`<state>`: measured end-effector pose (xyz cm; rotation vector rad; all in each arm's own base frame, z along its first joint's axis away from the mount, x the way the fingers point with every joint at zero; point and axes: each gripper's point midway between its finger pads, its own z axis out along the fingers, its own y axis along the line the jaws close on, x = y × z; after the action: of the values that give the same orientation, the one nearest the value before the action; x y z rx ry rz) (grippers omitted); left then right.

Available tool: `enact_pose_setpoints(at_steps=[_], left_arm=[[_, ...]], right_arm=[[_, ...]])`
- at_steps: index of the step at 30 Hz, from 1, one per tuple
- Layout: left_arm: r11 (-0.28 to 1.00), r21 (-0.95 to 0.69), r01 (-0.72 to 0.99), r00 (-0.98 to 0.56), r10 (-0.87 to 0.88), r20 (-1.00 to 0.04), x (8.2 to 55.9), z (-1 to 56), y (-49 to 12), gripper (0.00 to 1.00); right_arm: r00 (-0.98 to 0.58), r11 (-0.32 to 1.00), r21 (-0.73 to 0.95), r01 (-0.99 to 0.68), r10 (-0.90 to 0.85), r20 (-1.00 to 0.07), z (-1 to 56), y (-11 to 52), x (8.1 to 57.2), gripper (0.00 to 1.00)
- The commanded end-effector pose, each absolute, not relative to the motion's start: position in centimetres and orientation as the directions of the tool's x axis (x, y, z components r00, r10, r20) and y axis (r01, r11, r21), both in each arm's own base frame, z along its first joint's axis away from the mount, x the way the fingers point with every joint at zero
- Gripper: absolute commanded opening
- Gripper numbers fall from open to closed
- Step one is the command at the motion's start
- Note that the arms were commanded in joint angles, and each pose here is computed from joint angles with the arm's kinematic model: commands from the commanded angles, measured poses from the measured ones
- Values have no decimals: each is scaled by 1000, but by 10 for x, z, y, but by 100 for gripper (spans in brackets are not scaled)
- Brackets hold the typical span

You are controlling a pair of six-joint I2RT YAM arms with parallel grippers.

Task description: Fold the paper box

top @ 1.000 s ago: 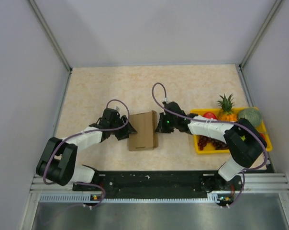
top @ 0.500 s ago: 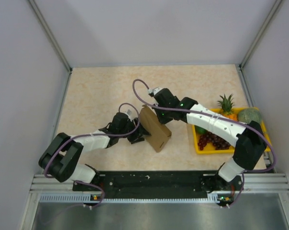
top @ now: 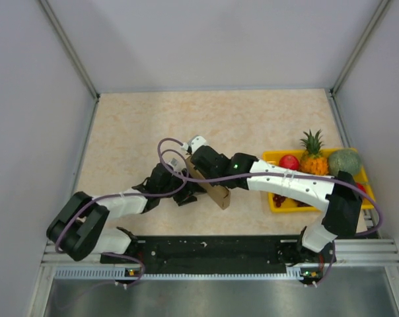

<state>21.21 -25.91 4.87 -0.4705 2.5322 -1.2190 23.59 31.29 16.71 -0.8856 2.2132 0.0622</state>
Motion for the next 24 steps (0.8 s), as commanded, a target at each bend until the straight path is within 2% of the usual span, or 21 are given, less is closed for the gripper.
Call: enact_pose_setpoints(at_steps=[1, 6, 8, 11, 13, 15, 17, 18, 19, 20, 22, 24], left_arm=[[593, -800, -84, -890, -406, -208, 206, 68, -246, 67], [625, -781, -10, -857, -408, -316, 206, 92, -220, 65], [662, -749, -35, -854, -409, -322, 205, 90, -202, 65], [651, -759, 13, -816, -432, -385, 219, 118, -183, 76], [627, -779, 20, -820, -436, -371, 233, 137, -175, 86], [618, -786, -6, -853, -413, -319, 245, 146, -174, 86], [628, -771, 100, -873, -317, -372, 255, 161, -169, 74], [661, -741, 118, -865, -298, -405, 265, 173, -166, 72], [719, -673, 172, -828, -264, -494, 276, 177, -156, 69], [734, -643, 218, -802, -241, -547, 282, 186, -154, 66], [748, -566, 346, -728, -166, -665, 292, 205, -153, 65], [757, -507, 412, -689, -105, -717, 294, 210, -152, 61]], right_arm=[[-485, 760, -239, -604, -588, -647, 164, 315, 230, 0], [-475, 754, -250, -608, -597, -646, 164, 316, 229, 0], [-474, 754, -252, -606, -597, -647, 163, 315, 229, 0], [-470, 751, -261, -607, -604, -644, 161, 315, 229, 0], [-472, 752, -262, -604, -603, -642, 160, 314, 229, 0], [-465, 744, -263, -614, -610, -641, 161, 315, 228, 0], [-459, 738, -265, -620, -615, -641, 161, 315, 228, 0], [-448, 723, -264, -638, -627, -637, 161, 317, 226, 0], [-440, 714, -266, -647, -636, -634, 159, 318, 226, 0], [-434, 709, -267, -653, -639, -635, 159, 318, 226, 0], [-411, 686, -280, -671, -659, -630, 157, 319, 226, 0], [-391, 674, -276, -685, -660, -642, 157, 321, 225, 0]])
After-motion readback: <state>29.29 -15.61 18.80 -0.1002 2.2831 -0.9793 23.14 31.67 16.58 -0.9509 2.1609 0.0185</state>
